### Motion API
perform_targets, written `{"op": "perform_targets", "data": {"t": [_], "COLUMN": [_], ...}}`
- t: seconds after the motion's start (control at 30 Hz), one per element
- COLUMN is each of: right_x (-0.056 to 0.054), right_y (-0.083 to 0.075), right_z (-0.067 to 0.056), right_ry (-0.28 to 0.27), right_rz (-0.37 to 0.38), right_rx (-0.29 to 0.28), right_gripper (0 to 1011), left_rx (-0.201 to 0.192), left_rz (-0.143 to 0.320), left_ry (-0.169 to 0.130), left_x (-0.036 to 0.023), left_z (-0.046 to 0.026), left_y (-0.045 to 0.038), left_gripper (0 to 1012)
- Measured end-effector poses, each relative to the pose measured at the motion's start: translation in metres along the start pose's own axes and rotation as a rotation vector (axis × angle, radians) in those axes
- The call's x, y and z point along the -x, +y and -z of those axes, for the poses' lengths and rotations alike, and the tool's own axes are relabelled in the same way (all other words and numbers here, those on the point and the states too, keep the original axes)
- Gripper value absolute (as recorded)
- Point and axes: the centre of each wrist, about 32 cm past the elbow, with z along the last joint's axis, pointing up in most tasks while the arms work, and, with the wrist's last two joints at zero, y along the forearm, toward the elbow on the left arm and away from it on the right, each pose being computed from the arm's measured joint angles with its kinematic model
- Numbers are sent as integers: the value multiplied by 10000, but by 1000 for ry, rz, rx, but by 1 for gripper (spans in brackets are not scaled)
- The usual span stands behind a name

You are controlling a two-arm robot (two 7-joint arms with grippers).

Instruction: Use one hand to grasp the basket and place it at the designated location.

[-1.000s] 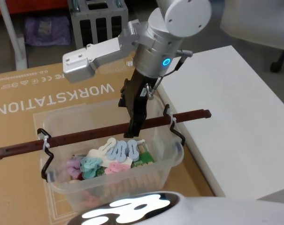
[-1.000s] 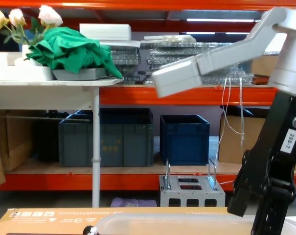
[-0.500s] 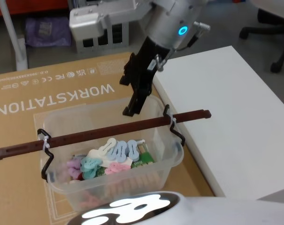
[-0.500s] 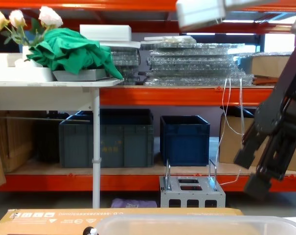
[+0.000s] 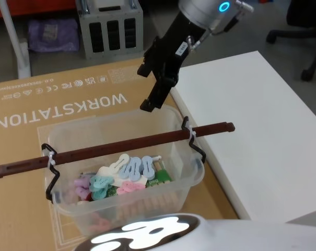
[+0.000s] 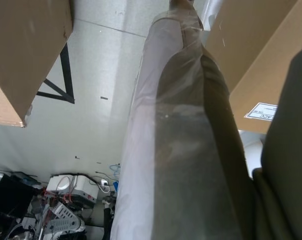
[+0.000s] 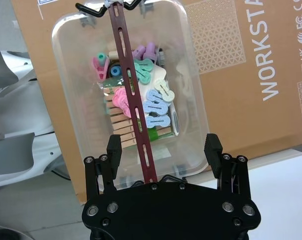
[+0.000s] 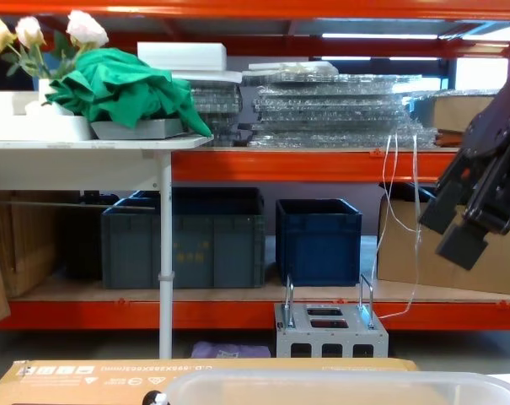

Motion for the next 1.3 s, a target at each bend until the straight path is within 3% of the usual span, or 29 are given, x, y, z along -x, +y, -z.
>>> {"op": "perform_targets", "data": {"t": [0.63, 1.3], "right_x": [5, -33], "right_y": [-9, 88], "right_z": [-106, -185], "right_ry": [-23, -48], "right_rz": [-3, -30], "right_rx": [-7, -16], "right_gripper": [1000, 1000], "left_rx": [0, 0], "left_rz": [0, 0], "left_ry": [0, 0], "left_x": [0, 0], "left_z": [0, 0], "left_y": [0, 0], "left_gripper": [0, 0]}}
